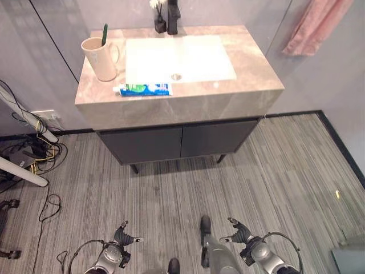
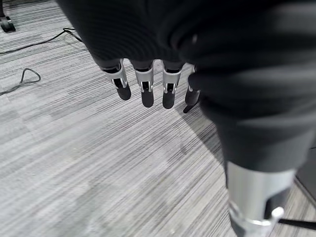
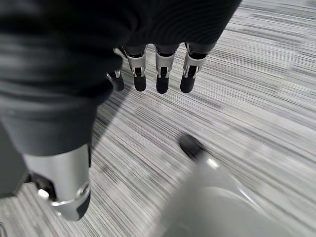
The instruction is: Put brush and paste in cup on sink, flatten towel.
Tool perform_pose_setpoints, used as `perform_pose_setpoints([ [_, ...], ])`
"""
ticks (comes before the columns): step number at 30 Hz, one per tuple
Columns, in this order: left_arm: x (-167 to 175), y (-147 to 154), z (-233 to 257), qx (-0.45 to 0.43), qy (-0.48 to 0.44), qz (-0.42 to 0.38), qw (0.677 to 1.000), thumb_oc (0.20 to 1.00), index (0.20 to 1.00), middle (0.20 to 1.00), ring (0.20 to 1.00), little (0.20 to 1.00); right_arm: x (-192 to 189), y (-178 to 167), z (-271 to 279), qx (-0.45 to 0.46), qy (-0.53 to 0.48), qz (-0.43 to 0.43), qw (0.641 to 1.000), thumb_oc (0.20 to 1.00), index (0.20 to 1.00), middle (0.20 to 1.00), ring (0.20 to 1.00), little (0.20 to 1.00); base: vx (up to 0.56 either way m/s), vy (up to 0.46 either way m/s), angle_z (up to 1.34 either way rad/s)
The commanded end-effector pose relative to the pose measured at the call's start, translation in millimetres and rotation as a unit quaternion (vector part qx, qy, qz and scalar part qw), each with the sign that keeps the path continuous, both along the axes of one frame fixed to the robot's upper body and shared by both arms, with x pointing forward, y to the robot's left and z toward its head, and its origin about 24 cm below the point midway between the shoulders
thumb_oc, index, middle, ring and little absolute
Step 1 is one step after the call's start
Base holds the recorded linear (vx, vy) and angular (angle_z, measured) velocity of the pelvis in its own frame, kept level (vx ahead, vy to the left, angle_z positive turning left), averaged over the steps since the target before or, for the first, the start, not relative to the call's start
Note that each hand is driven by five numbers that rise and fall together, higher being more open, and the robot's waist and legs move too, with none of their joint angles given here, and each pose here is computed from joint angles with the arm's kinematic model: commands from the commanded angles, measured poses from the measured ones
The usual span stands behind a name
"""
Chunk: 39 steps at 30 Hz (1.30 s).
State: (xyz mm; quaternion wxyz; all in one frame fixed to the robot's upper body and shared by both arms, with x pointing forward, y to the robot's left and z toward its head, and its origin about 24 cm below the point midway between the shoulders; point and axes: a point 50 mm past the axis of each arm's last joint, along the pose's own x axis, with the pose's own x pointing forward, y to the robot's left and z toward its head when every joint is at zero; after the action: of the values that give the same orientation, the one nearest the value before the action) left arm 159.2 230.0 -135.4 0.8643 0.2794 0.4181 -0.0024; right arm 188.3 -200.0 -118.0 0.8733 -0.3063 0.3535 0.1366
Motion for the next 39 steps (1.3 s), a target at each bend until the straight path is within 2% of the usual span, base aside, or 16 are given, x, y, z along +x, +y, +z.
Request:
perform_pose_setpoints([
  [1, 15, 5, 9, 0.011, -0.026, -0.012, 1.0, 1.0, 1.0, 1.0, 1.0, 1.0, 15, -14, 13, -0.026, -0.037, 0.013, 0.999, 1.0, 1.0, 1.0, 1.0, 1.0, 0.21, -0.148, 0.26],
  [14, 2, 8, 3, 0.012, 0.0, -0.013, 1.0, 1.0, 1.0, 1.0, 1.0, 1.0, -8, -30, 2, -0.06, 0.008, 0.025, 0.998, 1.0, 1.0, 1.0, 1.0, 1.0, 0.18, -0.121, 0.05],
  [23, 28, -3, 13, 0.023, -0.03, -0.058, 0.998, 1.0, 1.0, 1.0, 1.0, 1.0, -21, -47, -6, -0.105, 0.04, 0.008, 0.994, 1.0, 1.0, 1.0, 1.0, 1.0, 0.07, -0.02, 0.22],
  [27, 26, -1, 12, 0.035, -0.031, -0.054, 0.997, 1.0, 1.0, 1.0, 1.0, 1.0, -24, -52, -8, -0.125, 0.05, 0.007, 0.991, 1.0, 1.0, 1.0, 1.0, 1.0, 0.27, 0.298, 0.2],
  [33, 18, 3, 9, 0.045, -0.017, -0.057, 0.997, 1.0, 1.0, 1.0, 1.0, 1.0, -32, -50, -13, -0.131, 0.069, 0.011, 0.989, 1.0, 1.0, 1.0, 1.0, 1.0, 0.17, 0.297, -0.71],
  [39, 29, 16, 18, 0.069, -0.033, -0.067, 0.995, 1.0, 1.0, 1.0, 1.0, 1.0, -28, -32, -16, -0.112, 0.061, 0.028, 0.991, 1.0, 1.0, 1.0, 1.0, 1.0, 0.1, 0.361, -0.41],
])
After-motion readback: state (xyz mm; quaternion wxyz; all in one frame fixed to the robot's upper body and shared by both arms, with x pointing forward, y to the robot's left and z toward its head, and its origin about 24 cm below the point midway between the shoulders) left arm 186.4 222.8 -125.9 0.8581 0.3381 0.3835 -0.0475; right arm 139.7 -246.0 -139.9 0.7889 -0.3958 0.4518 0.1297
